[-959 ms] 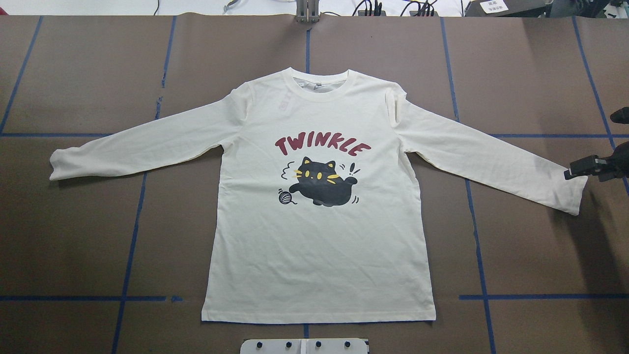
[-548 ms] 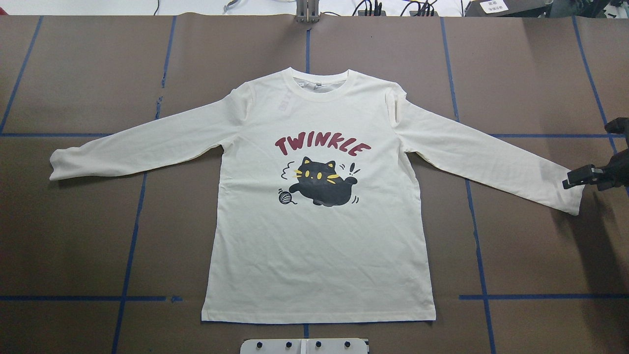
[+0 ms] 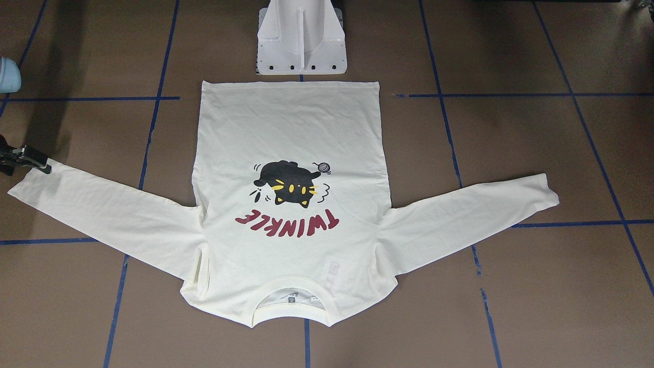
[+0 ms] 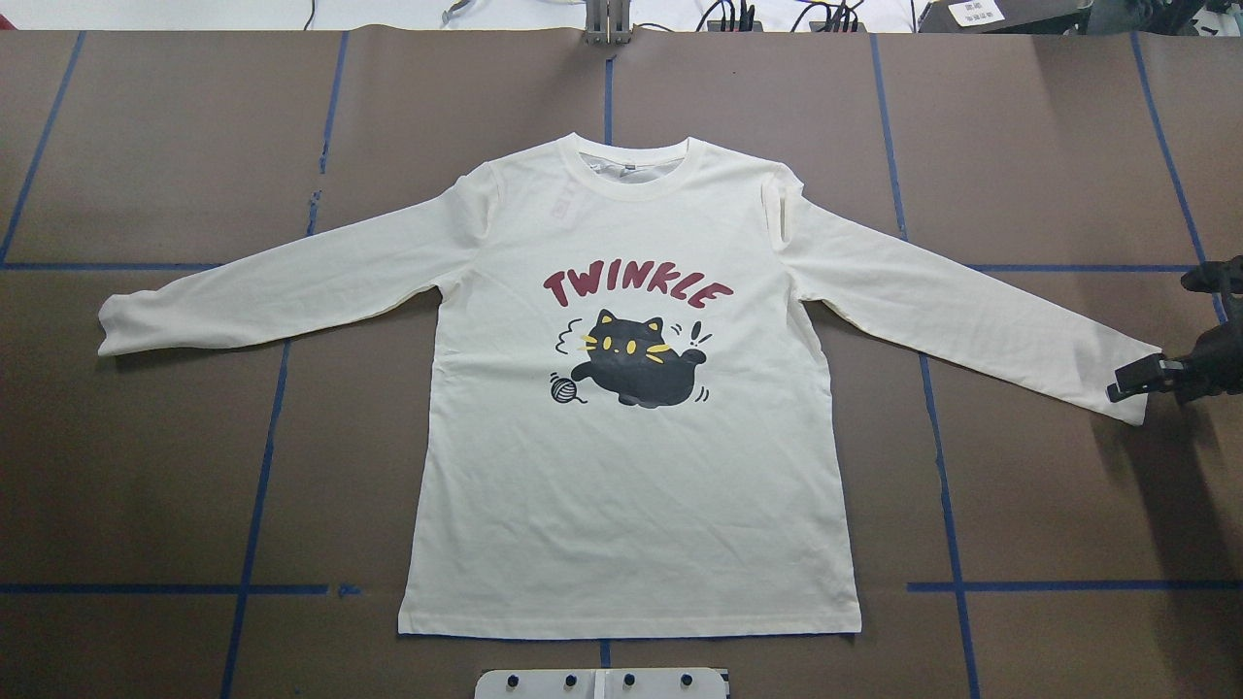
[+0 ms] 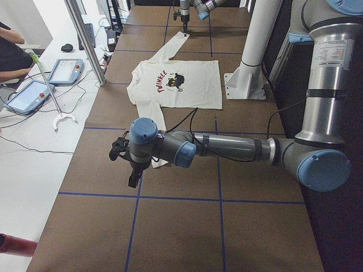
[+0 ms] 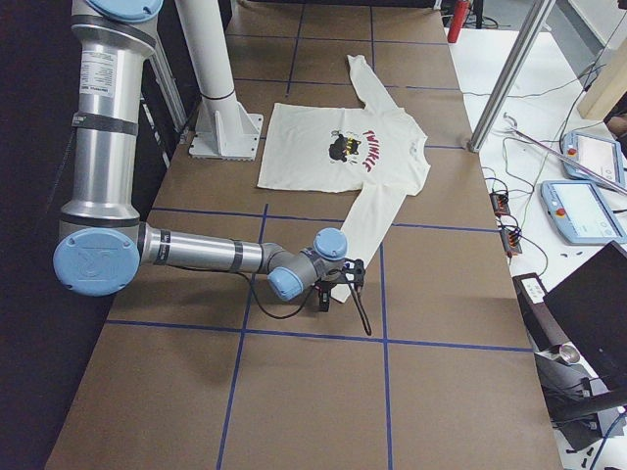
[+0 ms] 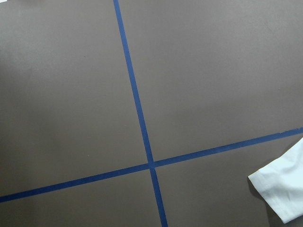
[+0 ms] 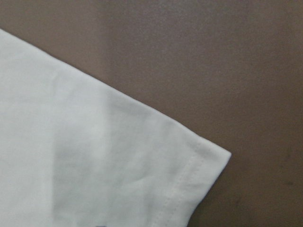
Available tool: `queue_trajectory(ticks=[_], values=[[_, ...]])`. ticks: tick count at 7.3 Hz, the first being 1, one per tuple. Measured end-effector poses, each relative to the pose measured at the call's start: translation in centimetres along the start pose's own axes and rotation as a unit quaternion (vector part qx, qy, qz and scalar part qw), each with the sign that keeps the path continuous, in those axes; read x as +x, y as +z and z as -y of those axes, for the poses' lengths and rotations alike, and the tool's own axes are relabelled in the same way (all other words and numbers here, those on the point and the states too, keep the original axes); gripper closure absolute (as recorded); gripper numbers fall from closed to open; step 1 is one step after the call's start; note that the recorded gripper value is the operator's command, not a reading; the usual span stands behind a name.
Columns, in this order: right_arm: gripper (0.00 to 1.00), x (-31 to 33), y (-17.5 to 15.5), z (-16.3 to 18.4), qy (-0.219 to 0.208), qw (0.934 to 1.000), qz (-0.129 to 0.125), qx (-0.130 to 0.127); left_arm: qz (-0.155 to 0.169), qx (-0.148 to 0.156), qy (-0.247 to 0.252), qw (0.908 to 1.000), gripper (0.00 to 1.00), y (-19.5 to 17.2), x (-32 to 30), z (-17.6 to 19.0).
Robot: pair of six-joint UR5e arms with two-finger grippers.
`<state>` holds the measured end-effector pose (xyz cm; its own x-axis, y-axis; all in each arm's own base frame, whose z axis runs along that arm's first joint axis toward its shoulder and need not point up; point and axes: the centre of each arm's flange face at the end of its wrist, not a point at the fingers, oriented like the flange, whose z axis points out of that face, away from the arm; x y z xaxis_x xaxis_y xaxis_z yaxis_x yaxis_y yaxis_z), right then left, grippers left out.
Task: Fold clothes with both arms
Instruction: 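Lower the right gripper and grasp the sleeve cuff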
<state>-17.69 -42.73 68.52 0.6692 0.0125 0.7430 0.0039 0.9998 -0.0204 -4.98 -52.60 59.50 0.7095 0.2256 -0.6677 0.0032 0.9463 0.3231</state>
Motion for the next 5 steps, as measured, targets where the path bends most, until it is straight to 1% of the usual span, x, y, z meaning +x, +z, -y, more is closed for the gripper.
queue_trajectory(ticks=[3, 4, 5], values=[[0.39, -0.8, -0.8, 0.2, -0.004, 1.0000, 0.008, 0.003, -0.002, 0.003, 0.003, 1.0000, 0.00, 0.4, -0.4, -0.2], [0.46, -0.9, -1.1, 0.1, -0.004, 0.9999, 0.009, 0.004, -0.004, 0.003, 0.003, 1.0000, 0.00, 0.6, -0.5, -0.3], [0.57, -1.0, -1.2, 0.1, -0.004, 0.9999, 0.010, 0.004, -0.006, 0.003, 0.003, 1.0000, 0.00, 0.7, -0.6, -0.3]])
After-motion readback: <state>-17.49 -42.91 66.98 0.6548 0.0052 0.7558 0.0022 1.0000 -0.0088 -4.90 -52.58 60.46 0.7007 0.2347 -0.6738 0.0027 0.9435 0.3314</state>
